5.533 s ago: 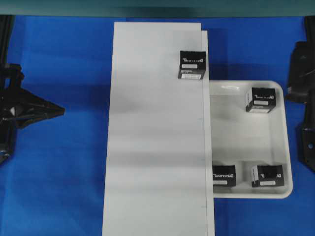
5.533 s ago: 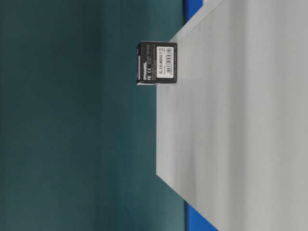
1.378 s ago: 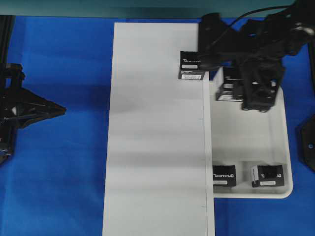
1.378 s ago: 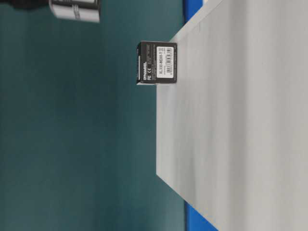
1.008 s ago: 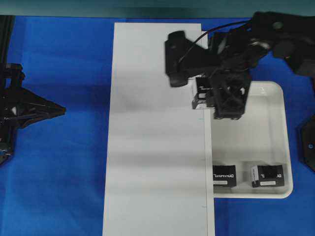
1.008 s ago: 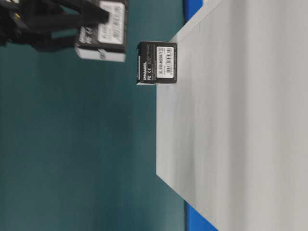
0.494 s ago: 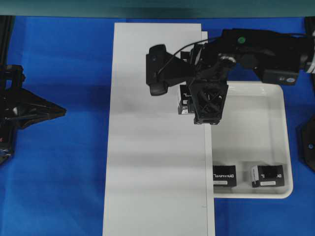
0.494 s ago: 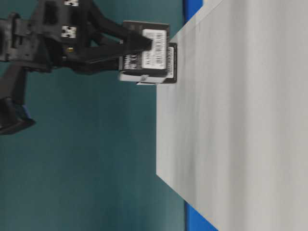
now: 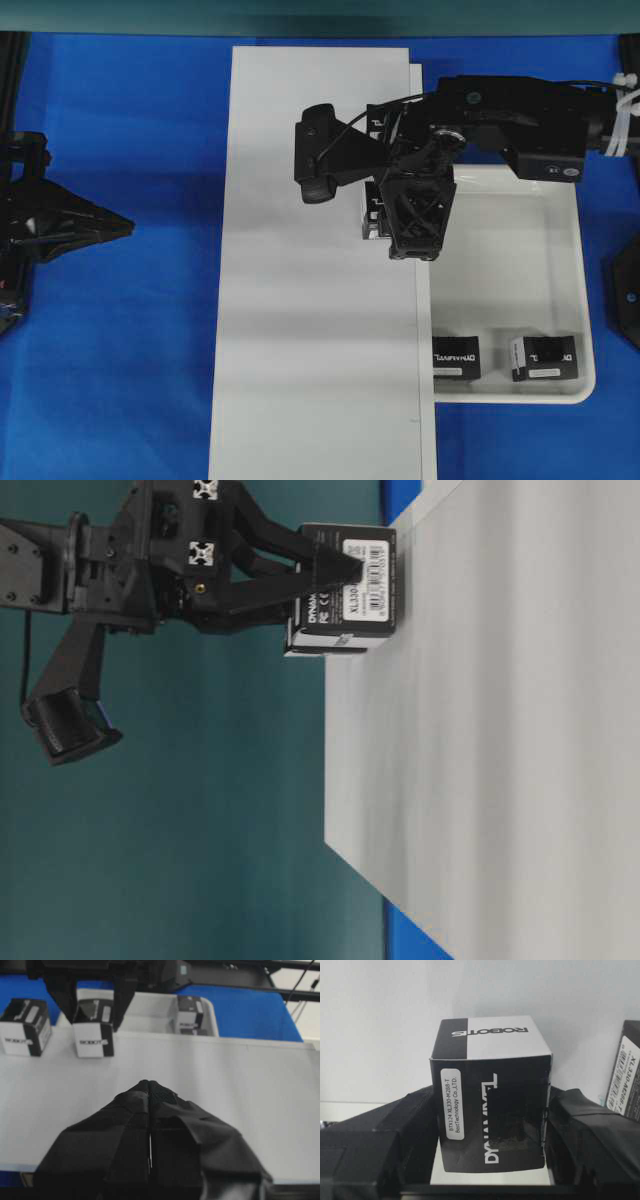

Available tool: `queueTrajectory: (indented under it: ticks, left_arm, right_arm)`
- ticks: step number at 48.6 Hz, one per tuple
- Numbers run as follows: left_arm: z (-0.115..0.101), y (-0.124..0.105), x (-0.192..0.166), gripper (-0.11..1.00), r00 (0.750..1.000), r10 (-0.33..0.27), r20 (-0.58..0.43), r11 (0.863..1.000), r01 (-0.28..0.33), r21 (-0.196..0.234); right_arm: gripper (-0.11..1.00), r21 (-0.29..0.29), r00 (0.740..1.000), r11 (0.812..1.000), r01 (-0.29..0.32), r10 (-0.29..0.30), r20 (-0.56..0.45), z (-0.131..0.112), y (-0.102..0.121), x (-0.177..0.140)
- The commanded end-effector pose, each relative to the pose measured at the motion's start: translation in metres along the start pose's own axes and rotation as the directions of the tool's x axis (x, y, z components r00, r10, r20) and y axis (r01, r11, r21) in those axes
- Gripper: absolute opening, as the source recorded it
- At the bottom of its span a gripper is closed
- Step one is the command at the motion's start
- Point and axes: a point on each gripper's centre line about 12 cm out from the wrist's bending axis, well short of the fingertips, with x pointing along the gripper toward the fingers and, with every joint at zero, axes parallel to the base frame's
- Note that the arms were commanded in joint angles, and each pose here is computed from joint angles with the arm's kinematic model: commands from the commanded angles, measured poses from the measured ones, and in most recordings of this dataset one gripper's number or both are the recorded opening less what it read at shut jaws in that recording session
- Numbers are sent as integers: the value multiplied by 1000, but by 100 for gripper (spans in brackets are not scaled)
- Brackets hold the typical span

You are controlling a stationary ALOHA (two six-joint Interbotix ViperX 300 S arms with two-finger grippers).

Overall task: Place the box from the white plastic tray onto the white base.
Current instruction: 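Carry the box left over the white base below the other box, then lower the box onto the white base edge and open the right gripper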

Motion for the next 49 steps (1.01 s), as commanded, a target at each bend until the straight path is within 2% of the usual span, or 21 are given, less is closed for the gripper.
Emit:
queueTrajectory:
  ticks: [1,49]
  left_arm:
    - [11,-1,1,-6,1000,-3,27,1000,3,0]
    - [11,-2,1,-6,1000,-6,27,1000,6,2]
  right_arm:
    - [60,-7,1000,1000,-1,1,-2,3,3,4]
    - [60,-2,1000,1000,-8,8,-19,0,4,13]
